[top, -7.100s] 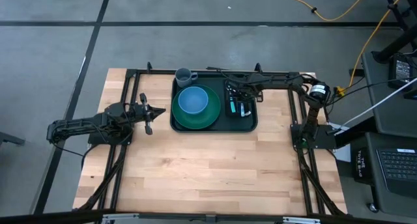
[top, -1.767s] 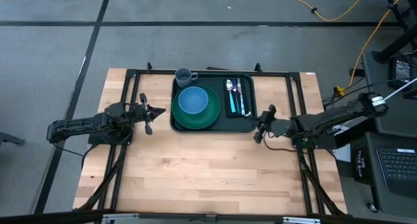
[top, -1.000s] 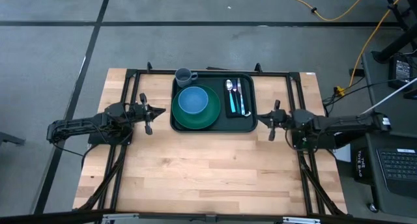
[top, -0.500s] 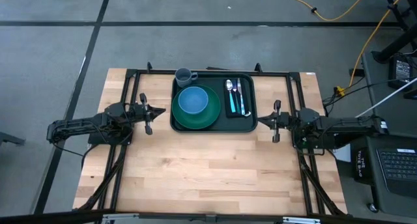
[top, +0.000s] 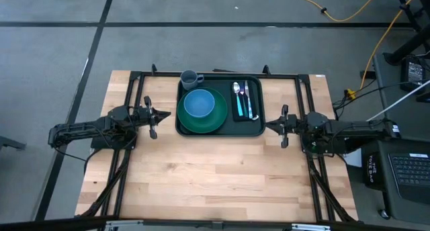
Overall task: Set up tray
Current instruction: Return to Home Position
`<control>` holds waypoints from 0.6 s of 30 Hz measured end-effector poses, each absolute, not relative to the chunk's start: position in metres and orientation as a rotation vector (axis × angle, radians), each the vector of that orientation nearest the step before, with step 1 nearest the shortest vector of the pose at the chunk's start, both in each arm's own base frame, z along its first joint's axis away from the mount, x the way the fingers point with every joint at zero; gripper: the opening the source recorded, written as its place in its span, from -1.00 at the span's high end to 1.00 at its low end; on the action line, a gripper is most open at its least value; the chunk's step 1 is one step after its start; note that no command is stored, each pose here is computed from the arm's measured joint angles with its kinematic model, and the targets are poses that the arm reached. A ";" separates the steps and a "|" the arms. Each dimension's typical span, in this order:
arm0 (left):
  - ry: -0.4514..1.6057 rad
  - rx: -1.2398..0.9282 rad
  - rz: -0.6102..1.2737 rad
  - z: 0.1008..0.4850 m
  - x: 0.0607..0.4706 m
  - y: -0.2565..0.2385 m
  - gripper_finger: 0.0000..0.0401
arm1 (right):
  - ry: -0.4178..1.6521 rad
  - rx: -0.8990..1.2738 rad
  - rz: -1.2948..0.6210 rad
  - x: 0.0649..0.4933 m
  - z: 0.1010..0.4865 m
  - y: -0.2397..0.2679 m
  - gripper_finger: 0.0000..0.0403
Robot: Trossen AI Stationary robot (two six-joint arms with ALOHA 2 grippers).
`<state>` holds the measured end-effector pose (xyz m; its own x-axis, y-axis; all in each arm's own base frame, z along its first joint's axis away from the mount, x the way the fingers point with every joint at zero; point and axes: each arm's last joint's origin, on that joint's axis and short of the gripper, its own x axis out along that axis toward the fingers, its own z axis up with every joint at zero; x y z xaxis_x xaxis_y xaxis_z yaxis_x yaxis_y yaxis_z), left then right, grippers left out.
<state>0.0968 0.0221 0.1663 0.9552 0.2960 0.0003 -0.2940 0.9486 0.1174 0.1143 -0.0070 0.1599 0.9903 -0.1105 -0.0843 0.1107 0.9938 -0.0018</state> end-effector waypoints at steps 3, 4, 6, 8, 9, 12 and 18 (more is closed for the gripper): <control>0.018 0.117 0.300 0.166 0.097 0.022 0.98 | 0.082 0.029 -0.112 0.114 0.160 -0.007 0.88; 0.018 0.117 0.300 0.166 0.097 0.022 0.98 | 0.082 0.033 -0.112 0.114 0.160 -0.007 0.88; 0.018 0.117 0.300 0.166 0.097 0.022 0.98 | 0.080 0.048 -0.113 0.114 0.160 -0.007 0.87; 0.018 0.117 0.300 0.166 0.097 0.022 0.98 | 0.080 0.048 -0.113 0.114 0.160 -0.007 0.87; 0.018 0.117 0.300 0.166 0.097 0.022 0.98 | 0.080 0.047 -0.113 0.114 0.160 -0.007 0.87; 0.017 0.117 0.300 0.166 0.097 0.022 0.98 | 0.080 0.051 -0.113 0.114 0.160 -0.007 0.87; 0.018 0.117 0.300 0.166 0.097 0.022 0.98 | 0.073 0.047 -0.087 0.114 0.161 -0.004 0.87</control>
